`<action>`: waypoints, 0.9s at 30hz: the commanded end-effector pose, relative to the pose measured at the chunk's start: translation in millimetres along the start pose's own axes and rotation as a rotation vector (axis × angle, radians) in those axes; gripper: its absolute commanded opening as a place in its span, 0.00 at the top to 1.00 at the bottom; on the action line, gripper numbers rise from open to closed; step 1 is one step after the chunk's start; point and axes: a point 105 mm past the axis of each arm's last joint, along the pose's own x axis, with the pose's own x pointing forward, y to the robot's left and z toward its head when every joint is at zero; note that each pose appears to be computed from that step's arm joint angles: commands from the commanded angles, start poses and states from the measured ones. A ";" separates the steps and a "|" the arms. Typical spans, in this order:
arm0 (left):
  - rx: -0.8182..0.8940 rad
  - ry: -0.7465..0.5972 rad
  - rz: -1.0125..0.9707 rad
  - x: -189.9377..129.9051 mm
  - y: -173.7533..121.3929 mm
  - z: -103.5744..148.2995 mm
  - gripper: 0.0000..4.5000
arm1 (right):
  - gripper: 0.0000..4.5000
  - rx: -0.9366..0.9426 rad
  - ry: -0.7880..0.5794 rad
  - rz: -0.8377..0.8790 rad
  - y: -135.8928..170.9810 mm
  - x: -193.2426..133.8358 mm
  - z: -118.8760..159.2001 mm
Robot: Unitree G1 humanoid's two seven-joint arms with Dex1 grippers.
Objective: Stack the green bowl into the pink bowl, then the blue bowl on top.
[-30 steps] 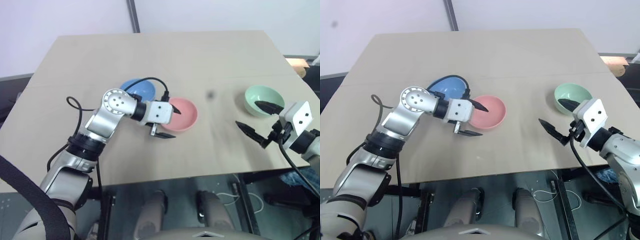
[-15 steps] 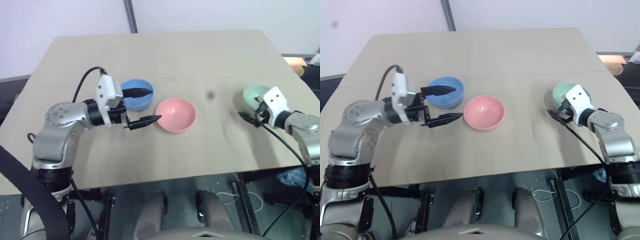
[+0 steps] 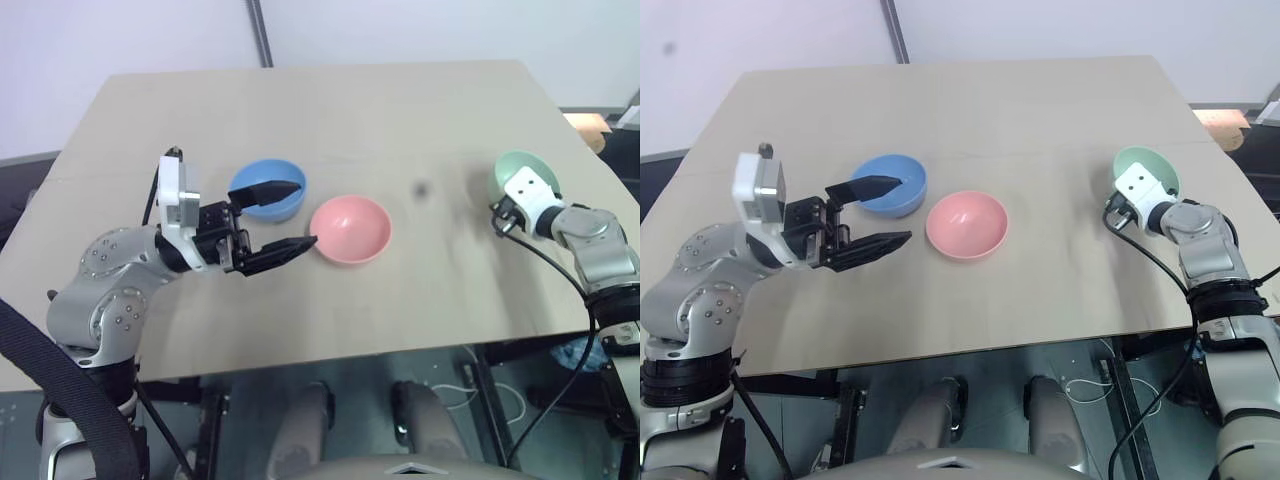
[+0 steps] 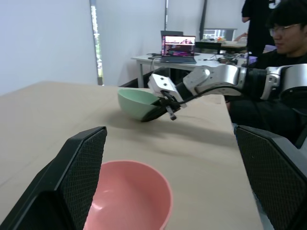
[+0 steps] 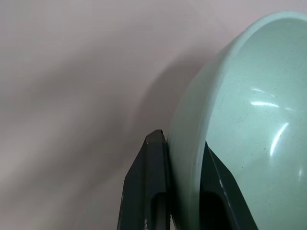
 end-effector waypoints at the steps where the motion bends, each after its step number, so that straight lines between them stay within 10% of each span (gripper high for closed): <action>1: 0.043 -0.020 0.077 -6.8 11.2 1.8 0.00 | 0.99 -0.092 -0.210 0.014 -1.6 -18.6 61.5; 6: 0.047 -0.008 0.162 -14.2 25.4 -9.5 0.00 | 0.99 -0.143 -0.525 0.230 59.4 -46.4 145.4; 13: 0.065 0.034 0.308 -46.3 41.7 -18.0 0.00 | 0.99 -0.216 -0.603 0.477 143.5 -41.8 185.5; 20: 0.121 0.088 0.343 -50.7 47.9 -17.0 0.00 | 0.12 -0.247 -0.537 0.481 153.6 -18.4 177.7; 27: 0.494 0.424 0.447 -45.8 78.3 -29.2 0.00 | 0.03 -0.055 -0.762 0.504 130.0 -81.3 211.2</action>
